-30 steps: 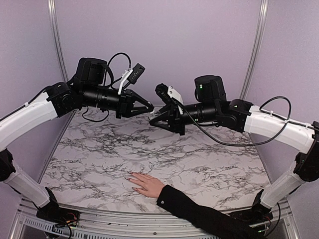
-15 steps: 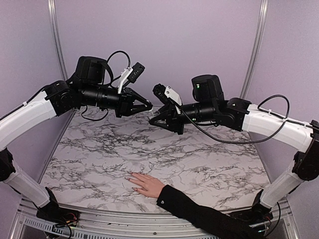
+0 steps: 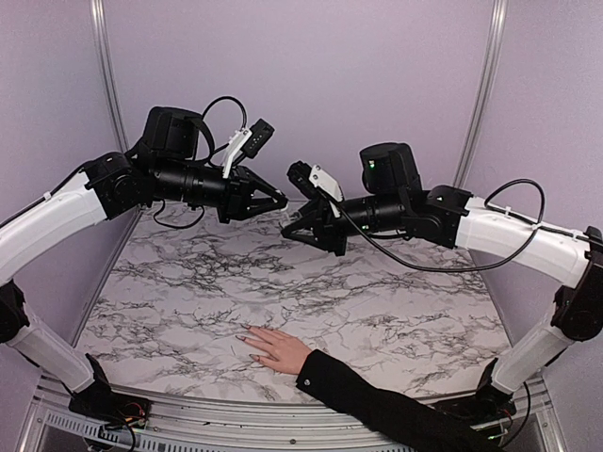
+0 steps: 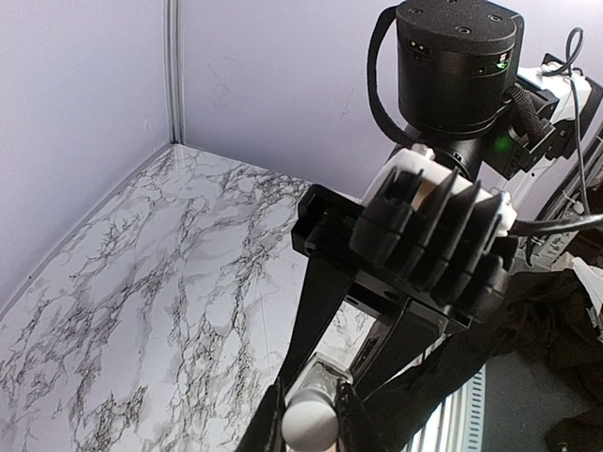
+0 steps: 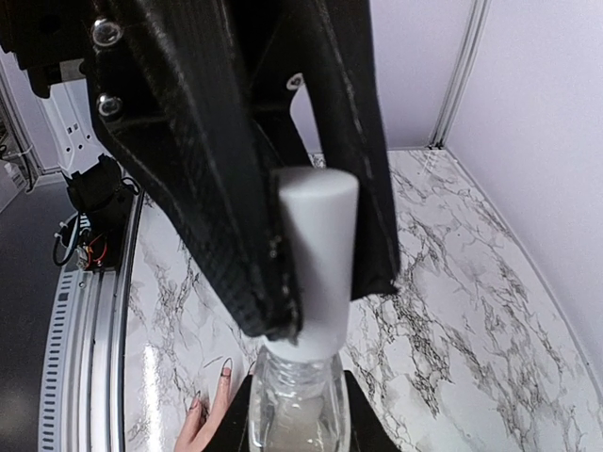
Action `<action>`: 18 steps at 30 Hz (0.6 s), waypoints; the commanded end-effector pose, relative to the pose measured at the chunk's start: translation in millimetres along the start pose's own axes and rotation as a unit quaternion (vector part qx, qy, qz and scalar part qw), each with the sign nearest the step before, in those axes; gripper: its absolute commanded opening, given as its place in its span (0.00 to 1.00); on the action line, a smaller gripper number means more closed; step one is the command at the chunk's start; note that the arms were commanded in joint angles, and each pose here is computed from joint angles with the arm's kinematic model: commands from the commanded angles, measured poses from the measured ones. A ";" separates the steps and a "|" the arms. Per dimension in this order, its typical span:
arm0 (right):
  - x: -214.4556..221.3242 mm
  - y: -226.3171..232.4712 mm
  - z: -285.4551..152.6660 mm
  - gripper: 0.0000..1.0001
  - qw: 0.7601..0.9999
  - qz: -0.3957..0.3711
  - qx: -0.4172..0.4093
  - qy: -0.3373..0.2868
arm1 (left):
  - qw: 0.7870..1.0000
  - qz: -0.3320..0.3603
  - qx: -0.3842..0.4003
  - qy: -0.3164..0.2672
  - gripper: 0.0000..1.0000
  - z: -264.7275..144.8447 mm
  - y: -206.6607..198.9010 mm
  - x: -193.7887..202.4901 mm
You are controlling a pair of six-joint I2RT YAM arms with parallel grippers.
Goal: Paint the nails
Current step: Unscrew the nail polish bottle.
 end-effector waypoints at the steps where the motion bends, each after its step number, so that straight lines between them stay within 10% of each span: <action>1: -7.4 -2.3 3.3 0.00 1.000 -0.006 0.005 -0.005 | 0.999 0.021 0.003 -0.026 0.00 -15.6 -10.0 -18.6; 18: -1.6 -3.4 9.9 0.00 1.000 0.001 0.002 -0.002 | 0.999 0.022 -0.009 -0.033 0.00 -24.2 -4.5 -20.1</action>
Point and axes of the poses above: each gripper's point midway between its finger pads, its own z axis out along the fingers, its own y axis along the line the jaws close on, x = y × z, the point moved 5 cm from there along -z, back along the fingers, and after that the axes turned 8 degrees about -z, right-handed, at the moved point
